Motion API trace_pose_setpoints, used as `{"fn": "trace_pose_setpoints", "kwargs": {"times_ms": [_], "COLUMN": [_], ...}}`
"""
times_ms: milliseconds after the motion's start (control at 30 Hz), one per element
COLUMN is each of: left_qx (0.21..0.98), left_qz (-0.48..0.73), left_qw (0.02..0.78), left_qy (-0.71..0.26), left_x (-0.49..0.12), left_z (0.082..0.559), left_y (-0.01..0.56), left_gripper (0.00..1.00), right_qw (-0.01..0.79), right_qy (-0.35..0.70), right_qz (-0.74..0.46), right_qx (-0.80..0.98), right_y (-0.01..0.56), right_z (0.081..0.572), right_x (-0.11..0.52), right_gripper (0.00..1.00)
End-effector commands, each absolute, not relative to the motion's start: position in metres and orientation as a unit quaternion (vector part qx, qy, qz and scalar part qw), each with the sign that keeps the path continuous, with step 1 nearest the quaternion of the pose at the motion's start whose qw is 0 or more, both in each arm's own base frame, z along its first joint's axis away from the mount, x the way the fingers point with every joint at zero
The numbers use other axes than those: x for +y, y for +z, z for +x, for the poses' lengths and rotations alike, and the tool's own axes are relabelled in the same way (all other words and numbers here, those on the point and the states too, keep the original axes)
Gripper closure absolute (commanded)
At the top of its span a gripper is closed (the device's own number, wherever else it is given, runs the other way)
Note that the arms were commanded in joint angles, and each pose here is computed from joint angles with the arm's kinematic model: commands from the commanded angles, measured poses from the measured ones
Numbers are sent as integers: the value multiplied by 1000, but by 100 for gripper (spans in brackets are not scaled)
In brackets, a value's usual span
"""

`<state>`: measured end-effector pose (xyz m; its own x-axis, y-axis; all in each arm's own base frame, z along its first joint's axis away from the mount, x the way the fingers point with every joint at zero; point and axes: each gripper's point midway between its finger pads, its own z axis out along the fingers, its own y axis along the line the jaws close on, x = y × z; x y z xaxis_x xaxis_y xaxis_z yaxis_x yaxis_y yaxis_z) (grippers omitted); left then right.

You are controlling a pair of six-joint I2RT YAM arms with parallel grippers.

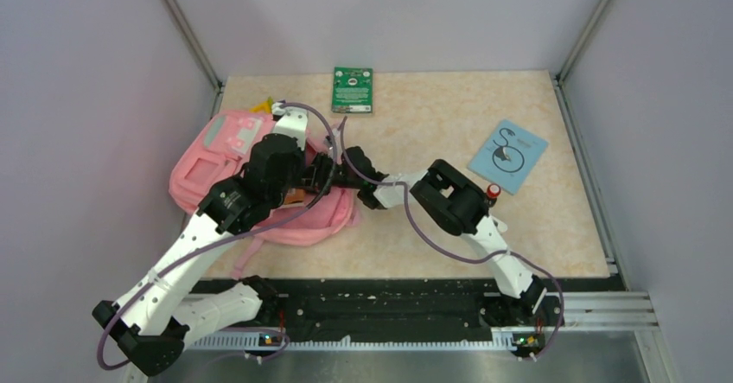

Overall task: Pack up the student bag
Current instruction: Place the book in the student bag.

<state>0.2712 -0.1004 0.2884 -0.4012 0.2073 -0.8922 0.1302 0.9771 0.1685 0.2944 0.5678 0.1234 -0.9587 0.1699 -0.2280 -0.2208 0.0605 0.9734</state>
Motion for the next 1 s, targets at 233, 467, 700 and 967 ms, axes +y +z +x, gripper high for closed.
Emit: {"fn": "trace_pose_setpoints", "kwargs": {"times_ms": [233, 467, 700, 967], "left_qx": [792, 796, 803, 809], "left_qz": [76, 87, 85, 77], "left_qw": [605, 597, 587, 577], "left_qy": [-34, -46, -59, -74], "left_x": [-119, -127, -130, -128], "left_z": [283, 286, 291, 296], "left_y": [334, 327, 316, 307], "left_gripper": [100, 100, 100, 100], "right_qw": [204, 232, 249, 252], "right_qy": [612, 647, 661, 644], "right_qz": [6, -28, -78, -99], "right_qx": [764, 726, 704, 715], "right_y": [120, 147, 149, 131], "right_z": [319, 328, 331, 330], "right_x": [576, 610, 641, 656], "right_gripper": [100, 100, 100, 89]}}
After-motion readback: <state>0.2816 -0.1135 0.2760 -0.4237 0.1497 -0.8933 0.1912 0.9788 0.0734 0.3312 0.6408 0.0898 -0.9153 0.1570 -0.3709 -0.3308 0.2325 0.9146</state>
